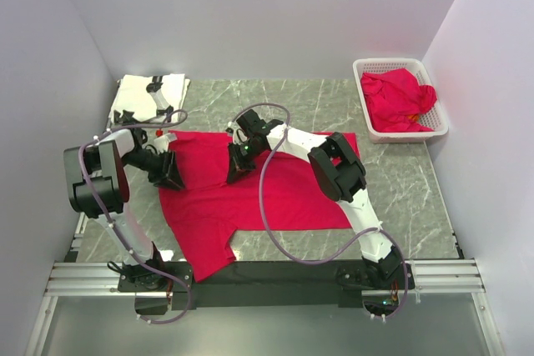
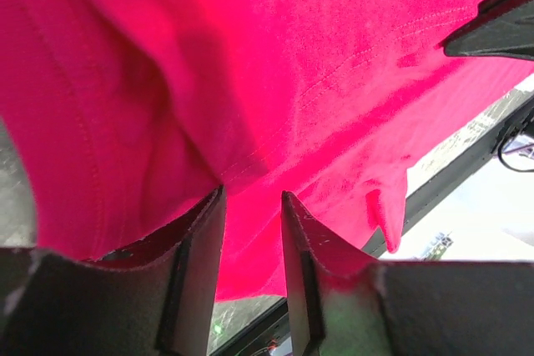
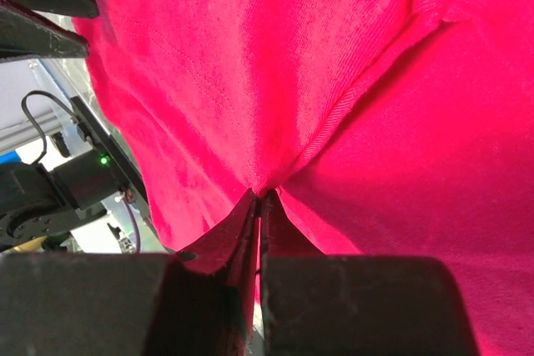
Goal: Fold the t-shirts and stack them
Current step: Fold the tshirt
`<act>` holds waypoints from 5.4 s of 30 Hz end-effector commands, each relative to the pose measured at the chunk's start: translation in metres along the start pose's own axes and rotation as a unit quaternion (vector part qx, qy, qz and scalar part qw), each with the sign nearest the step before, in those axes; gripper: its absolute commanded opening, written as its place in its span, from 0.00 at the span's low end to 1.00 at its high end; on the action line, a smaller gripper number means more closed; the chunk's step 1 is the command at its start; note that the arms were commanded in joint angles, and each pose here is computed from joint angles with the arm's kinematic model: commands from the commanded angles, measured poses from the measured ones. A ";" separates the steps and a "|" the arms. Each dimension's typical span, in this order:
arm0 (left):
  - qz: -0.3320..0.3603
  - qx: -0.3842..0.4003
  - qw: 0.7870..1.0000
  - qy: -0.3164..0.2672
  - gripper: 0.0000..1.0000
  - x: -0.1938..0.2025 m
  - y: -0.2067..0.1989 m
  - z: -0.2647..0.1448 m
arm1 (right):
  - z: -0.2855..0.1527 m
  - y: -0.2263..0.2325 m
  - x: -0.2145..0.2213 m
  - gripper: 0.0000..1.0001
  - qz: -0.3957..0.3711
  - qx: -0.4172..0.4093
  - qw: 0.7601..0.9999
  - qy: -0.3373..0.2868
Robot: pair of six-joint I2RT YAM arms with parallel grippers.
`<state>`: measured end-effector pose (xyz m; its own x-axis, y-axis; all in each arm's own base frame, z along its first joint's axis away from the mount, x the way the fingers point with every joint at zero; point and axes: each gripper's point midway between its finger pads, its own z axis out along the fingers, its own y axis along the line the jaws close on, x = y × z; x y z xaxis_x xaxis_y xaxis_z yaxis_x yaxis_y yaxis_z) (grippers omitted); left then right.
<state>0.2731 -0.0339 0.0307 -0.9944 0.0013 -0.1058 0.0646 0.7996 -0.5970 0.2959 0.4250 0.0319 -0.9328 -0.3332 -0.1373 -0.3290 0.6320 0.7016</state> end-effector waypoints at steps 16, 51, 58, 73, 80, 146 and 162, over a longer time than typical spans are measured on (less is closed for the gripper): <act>-0.004 -0.005 1.000 -0.020 0.36 -0.019 0.001 -0.001 | -0.008 0.019 -0.012 0.00 -0.026 -0.023 0.999 -0.016; 0.049 0.009 0.998 -0.042 0.01 -0.003 -0.037 -0.039 | -0.035 0.045 -0.008 0.00 -0.040 -0.062 0.997 -0.015; 0.019 -0.031 0.999 -0.038 0.35 -0.006 -0.013 -0.026 | -0.030 0.038 -0.009 0.00 -0.033 -0.059 0.998 -0.010; -0.020 -0.016 0.999 -0.030 0.38 -0.023 0.001 0.005 | -0.035 0.040 -0.013 0.00 -0.031 -0.065 0.997 -0.015; -0.024 -0.012 0.999 -0.023 0.34 -0.021 0.002 0.010 | -0.033 0.038 -0.013 0.00 -0.026 -0.067 0.997 -0.013; -0.050 -0.021 0.998 -0.019 0.40 0.000 0.001 0.002 | -0.043 0.043 -0.013 0.00 -0.021 -0.089 0.996 -0.013; -0.039 -0.013 0.999 -0.021 0.06 -0.013 -0.007 0.004 | -0.043 0.044 -0.013 0.00 -0.019 -0.093 0.995 -0.011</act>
<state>0.2759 -0.0403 0.0223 -0.9938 -0.0965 -0.0551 -0.0476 0.8183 -0.5729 0.2937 0.4246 0.0616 -0.9305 -0.3481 -0.1143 -0.2960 0.5304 0.7944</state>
